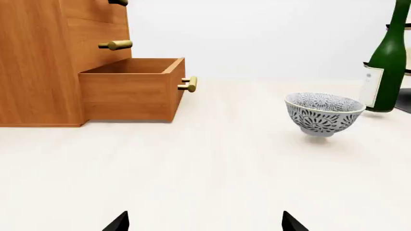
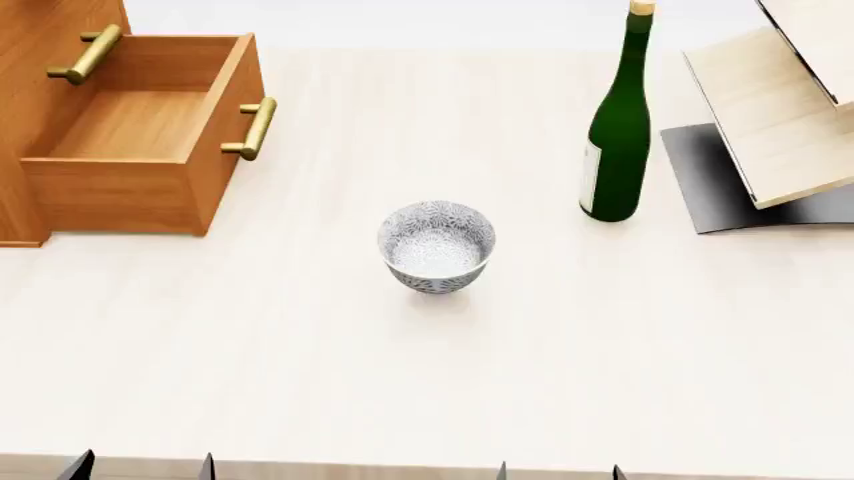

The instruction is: Close the bottom drawer of the cabinet.

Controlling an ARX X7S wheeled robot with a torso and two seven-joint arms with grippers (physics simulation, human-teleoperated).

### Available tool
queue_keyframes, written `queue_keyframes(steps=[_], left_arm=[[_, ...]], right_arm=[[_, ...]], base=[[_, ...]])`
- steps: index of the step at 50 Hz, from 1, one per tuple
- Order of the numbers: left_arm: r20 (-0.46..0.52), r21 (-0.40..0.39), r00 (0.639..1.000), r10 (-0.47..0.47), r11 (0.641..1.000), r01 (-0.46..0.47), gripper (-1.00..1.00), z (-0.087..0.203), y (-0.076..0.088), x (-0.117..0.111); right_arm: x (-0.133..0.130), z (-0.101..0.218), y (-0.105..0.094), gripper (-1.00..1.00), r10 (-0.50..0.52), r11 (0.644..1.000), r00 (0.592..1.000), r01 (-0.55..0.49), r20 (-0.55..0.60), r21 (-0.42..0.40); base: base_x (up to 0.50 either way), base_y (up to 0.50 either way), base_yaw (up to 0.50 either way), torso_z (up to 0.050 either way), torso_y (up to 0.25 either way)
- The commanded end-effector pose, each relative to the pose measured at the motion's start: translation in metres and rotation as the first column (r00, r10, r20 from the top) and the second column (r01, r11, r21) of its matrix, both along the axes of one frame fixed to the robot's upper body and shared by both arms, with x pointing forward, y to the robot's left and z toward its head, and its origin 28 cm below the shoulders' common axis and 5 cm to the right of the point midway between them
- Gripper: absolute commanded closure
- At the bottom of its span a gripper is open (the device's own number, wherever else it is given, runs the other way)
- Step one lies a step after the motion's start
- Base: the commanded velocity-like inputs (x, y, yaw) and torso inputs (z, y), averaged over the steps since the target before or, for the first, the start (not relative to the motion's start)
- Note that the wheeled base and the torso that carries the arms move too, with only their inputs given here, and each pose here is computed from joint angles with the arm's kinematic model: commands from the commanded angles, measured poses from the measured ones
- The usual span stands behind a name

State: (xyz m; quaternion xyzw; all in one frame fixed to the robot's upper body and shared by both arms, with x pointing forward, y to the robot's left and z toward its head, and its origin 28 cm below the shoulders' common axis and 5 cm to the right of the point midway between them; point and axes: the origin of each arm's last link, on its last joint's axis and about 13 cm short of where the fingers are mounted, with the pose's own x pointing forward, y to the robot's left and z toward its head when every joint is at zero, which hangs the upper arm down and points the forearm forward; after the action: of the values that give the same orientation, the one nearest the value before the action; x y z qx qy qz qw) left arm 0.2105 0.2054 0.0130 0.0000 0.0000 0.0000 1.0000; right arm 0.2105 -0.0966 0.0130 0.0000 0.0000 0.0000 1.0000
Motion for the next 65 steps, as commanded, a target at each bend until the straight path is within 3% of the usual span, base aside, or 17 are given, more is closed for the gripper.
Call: queue_keyframes(steps=[1, 6, 7, 10, 11, 13, 17, 19, 20, 24, 29, 30, 36, 46, 65], left_arm=[[-0.024, -0.005, 1.000, 0.001, 1.000, -0.002, -1.00, -0.002, 0.000, 0.001], [-0.038, 0.015, 0.999, 0.010, 1.000, -0.009, -1.00, -0.003, 0.000, 0.001], [-0.012, -0.011, 1.000, 0.003, 1.000, -0.003, -1.00, -0.001, 0.000, 0.000], [-0.016, 0.018, 1.000, 0.010, 1.000, -0.009, -1.00, -0.003, 0.000, 0.000], [-0.013, 0.019, 1.000, 0.011, 1.000, -0.011, -1.00, -0.001, -0.001, -0.001], [0.005, 0.100, 1.000, 0.020, 0.995, -0.020, -1.00, -0.005, 0.000, 0.000], [0.054, 0.182, 0.998, 0.010, 0.983, -0.020, -1.00, -0.004, 0.001, -0.004], [0.059, 0.169, 0.998, -0.003, 0.986, -0.007, -1.00, -0.001, 0.000, -0.005], [0.048, 0.200, 0.999, 0.019, 0.979, -0.028, -1.00, 0.006, 0.000, -0.006], [0.096, 0.216, 0.995, 0.002, 0.976, -0.023, -1.00, 0.031, 0.001, -0.007], [0.147, 0.213, 0.989, 0.019, 0.976, -0.051, -1.00, 0.060, 0.006, -0.004], [0.176, 0.252, 0.984, 0.025, 0.965, -0.070, -1.00, 0.071, 0.007, -0.003], [0.294, 0.312, 0.955, 0.045, 0.939, -0.141, -1.00, 0.108, 0.008, -0.007], [0.367, 0.294, 0.929, 0.047, 0.942, -0.164, -1.00, 0.136, 0.007, -0.015], [0.379, 0.296, 0.923, 0.061, 0.937, -0.184, -1.00, 0.136, 0.010, -0.018]], right_arm=[[-0.001, 0.000, 0.001, -1.00, -0.003, 1.000, 1.000, 0.003, -0.001, -0.004], [0.000, -0.001, 0.000, -1.00, -0.015, 1.000, 1.000, 0.015, -0.001, -0.004], [0.000, 0.000, 0.000, -1.00, -0.022, 1.000, 1.000, 0.022, 0.005, -0.005], [0.001, 0.000, 0.000, -1.00, -0.058, 0.997, 0.998, 0.058, 0.003, -0.049], [0.002, 0.000, 0.000, -1.00, -0.054, 0.998, 0.999, 0.054, -0.001, -0.027], [0.002, 0.001, 0.000, -1.00, -0.051, 0.999, 0.999, 0.051, -0.002, -0.018], [0.001, 0.002, -0.001, -1.00, -0.048, 0.999, 0.999, 0.048, 0.008, -0.006], [0.000, 0.003, -0.001, -1.00, -0.042, 0.999, 0.999, 0.043, 0.006, -0.016], [0.002, 0.006, -0.002, -1.00, -0.052, 0.997, 0.999, 0.053, 0.016, -0.053], [0.006, 0.028, -0.004, -1.00, -0.038, 0.996, 0.997, 0.042, 0.061, -0.072], [0.010, 0.060, -0.008, -1.00, -0.064, 0.996, 0.991, 0.070, 0.120, -0.046], [0.011, 0.072, -0.008, -1.00, -0.065, 0.996, 0.988, 0.071, 0.142, -0.044], [0.009, 0.111, -0.011, -1.00, -0.078, 0.994, 0.965, 0.096, 0.250, -0.061], [-0.002, 0.143, -0.013, -1.00, -0.078, 0.993, 0.944, 0.102, 0.321, -0.059], [-0.003, 0.137, -0.011, -1.00, -0.050, 0.994, 0.947, 0.078, 0.317, -0.078]], base=[[0.00, 0.00, 0.00, 0.000, 0.000], [0.00, 0.00, 0.00, 0.000, 0.000], [0.00, 0.00, 0.00, 0.000, 0.000], [0.00, 0.00, 0.00, 0.000, 0.000], [0.00, 0.00, 0.00, 0.000, 0.000], [0.00, 0.00, 0.00, 0.000, 0.000], [0.00, 0.00, 0.00, 0.000, 0.000], [0.00, 0.00, 0.00, 0.000, 0.000], [0.00, 0.00, 0.00, 0.000, 0.000], [0.00, 0.00, 0.00, 0.000, 0.000], [0.00, 0.00, 0.00, 0.000, 0.000], [0.00, 0.00, 0.00, 0.000, 0.000], [0.00, 0.00, 0.00, 0.000, 0.000], [0.00, 0.00, 0.00, 0.000, 0.000], [0.00, 0.07, 0.00, 0.000, 0.000]])
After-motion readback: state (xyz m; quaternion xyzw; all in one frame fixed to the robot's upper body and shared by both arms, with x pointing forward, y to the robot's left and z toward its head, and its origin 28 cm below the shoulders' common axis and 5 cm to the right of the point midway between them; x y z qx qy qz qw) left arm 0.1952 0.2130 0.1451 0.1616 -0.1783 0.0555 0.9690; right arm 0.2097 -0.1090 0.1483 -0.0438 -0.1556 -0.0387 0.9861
